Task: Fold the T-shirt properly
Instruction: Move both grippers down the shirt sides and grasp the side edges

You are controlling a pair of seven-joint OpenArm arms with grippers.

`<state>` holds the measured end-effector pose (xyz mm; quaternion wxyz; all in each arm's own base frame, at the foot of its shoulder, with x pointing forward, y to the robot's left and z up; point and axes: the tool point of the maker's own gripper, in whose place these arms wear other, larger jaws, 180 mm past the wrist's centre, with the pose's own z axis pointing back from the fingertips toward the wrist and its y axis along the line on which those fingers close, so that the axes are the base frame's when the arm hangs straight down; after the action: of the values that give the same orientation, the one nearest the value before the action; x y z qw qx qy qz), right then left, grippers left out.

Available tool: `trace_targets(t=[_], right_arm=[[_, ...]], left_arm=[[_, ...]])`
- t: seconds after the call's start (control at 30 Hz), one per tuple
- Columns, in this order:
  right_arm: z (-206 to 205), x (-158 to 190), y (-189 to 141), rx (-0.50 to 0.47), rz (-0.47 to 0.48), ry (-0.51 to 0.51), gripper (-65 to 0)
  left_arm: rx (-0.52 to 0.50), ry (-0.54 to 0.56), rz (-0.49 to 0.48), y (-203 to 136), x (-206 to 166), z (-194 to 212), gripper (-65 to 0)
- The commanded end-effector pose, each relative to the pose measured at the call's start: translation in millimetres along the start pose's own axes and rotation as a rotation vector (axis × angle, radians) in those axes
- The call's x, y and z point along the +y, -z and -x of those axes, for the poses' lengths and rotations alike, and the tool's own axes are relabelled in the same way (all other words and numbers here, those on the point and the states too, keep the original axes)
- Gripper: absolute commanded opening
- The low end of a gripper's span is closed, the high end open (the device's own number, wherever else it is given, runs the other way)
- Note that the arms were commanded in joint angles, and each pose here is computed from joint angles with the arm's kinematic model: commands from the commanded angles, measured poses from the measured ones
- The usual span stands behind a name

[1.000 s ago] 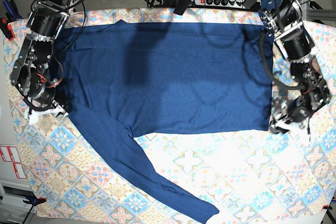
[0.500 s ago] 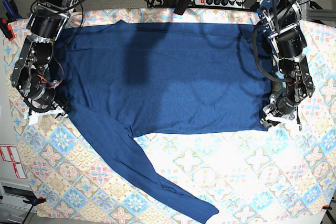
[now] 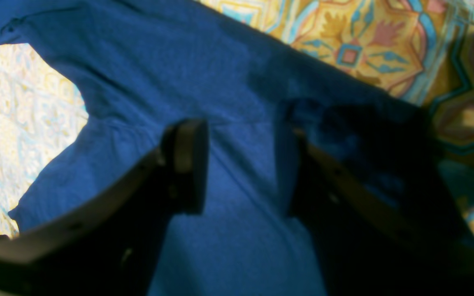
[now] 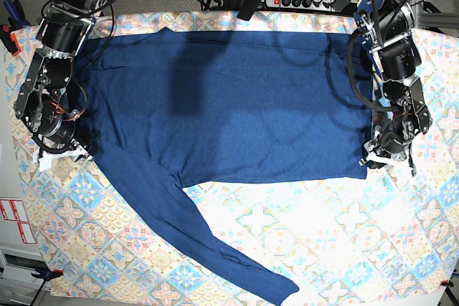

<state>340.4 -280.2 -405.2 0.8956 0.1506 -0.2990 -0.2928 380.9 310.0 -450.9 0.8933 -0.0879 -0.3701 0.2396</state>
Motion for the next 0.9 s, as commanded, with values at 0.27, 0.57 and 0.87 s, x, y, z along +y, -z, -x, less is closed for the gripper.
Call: trace_targets(t=[0.27, 0.57, 0.87], right_arm=[[-20.8, 7.4, -7.5, -0.055, -0.02, -0.018, -39.7], [-20.8, 7.4, -7.5, -0.055, -0.02, -0.018, -39.7], [-16.6, 6.6, -2.9, -0.032, -0.014, -0.025, -39.8]], left_arm=[[0.039, -0.042, 0.043, 11.6, -21.5, 21.6, -39.4], [0.078, -0.038, 0.068, 10.4, -32.5, 38.3, -40.6], [-0.011, 0.086, 0.119, -13.4, -39.1, 12.1, -65.0]])
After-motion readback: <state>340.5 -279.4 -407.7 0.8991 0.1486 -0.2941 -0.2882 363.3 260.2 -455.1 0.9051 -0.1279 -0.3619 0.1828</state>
